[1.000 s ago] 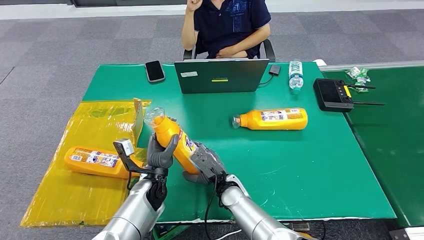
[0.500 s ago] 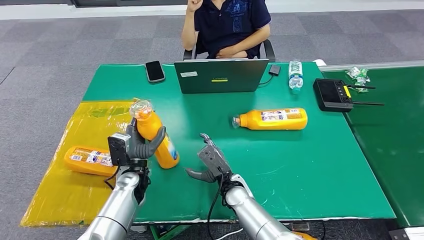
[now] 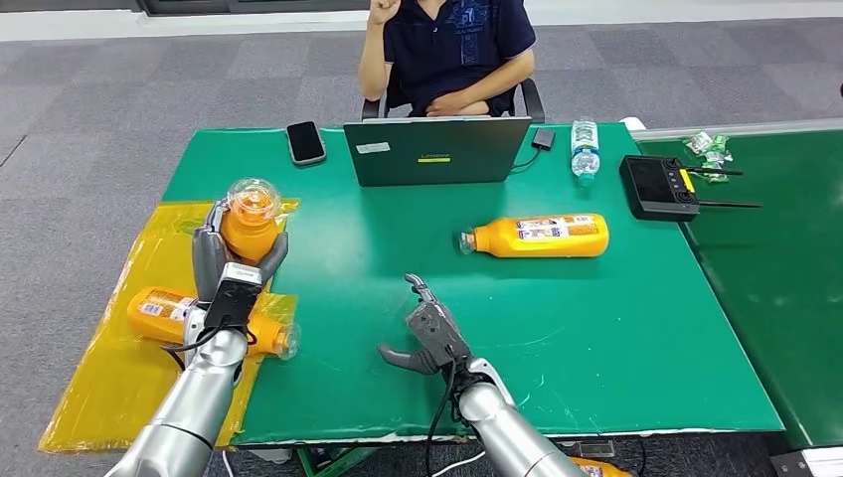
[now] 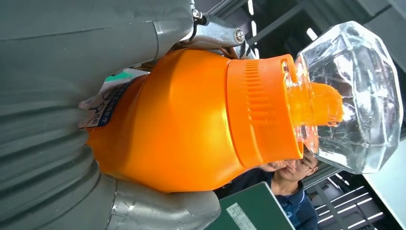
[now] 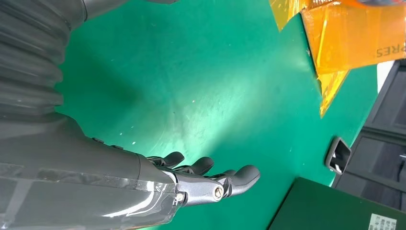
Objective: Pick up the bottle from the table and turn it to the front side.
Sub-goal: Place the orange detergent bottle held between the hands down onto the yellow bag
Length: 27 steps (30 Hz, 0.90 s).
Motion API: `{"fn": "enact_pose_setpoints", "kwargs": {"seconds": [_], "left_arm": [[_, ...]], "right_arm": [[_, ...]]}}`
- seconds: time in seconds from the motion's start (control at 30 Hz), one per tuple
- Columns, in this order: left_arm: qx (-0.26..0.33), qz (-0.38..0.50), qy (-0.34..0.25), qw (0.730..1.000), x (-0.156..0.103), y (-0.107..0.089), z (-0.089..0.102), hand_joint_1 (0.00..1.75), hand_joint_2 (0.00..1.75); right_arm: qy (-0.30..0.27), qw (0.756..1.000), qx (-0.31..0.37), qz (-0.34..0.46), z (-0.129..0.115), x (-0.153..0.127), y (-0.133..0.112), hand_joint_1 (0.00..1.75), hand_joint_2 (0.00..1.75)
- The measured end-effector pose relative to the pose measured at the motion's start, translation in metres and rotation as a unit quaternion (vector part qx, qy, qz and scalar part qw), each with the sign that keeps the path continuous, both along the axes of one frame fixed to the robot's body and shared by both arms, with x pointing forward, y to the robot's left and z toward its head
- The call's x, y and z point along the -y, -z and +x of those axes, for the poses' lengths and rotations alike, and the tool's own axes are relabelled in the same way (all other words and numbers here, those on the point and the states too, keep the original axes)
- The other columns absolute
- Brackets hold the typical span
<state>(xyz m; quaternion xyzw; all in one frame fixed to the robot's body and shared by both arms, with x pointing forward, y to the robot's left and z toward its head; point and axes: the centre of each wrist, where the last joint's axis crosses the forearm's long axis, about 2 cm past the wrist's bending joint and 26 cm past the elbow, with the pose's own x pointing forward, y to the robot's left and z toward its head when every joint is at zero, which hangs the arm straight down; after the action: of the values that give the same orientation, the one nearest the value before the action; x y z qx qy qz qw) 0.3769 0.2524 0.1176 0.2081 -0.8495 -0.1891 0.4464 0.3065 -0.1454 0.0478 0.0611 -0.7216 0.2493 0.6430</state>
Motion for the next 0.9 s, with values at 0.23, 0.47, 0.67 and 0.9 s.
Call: {"fn": "enact_pose_setpoints", "kwargs": {"seconds": [0.23, 0.47, 0.67, 0.9], "left_arm": [[0.08, 0.148, -0.047, 0.985, -0.021, -0.014, 0.008, 1.75, 1.75], [0.129, 0.287, -0.083, 0.946, -0.049, -0.023, 0.009, 1.75, 1.75], [0.147, 0.408, -0.106, 0.895, -0.061, -0.025, 0.001, 1.75, 1.75], [0.122, 0.455, -0.117, 0.874, -0.078, -0.009, -0.013, 1.75, 1.75]], "right_arm": [[0.015, 1.0, 0.026, 0.0, -0.002, 0.006, -0.002, 0.0, 1.75], [0.073, 0.993, 0.094, -0.003, 0.005, 0.032, -0.026, 0.0, 1.75], [0.112, 0.984, 0.141, 0.003, 0.013, 0.06, -0.051, 0.0, 1.75], [0.123, 0.979, 0.16, 0.005, 0.017, 0.075, -0.062, 0.0, 1.75]]}}
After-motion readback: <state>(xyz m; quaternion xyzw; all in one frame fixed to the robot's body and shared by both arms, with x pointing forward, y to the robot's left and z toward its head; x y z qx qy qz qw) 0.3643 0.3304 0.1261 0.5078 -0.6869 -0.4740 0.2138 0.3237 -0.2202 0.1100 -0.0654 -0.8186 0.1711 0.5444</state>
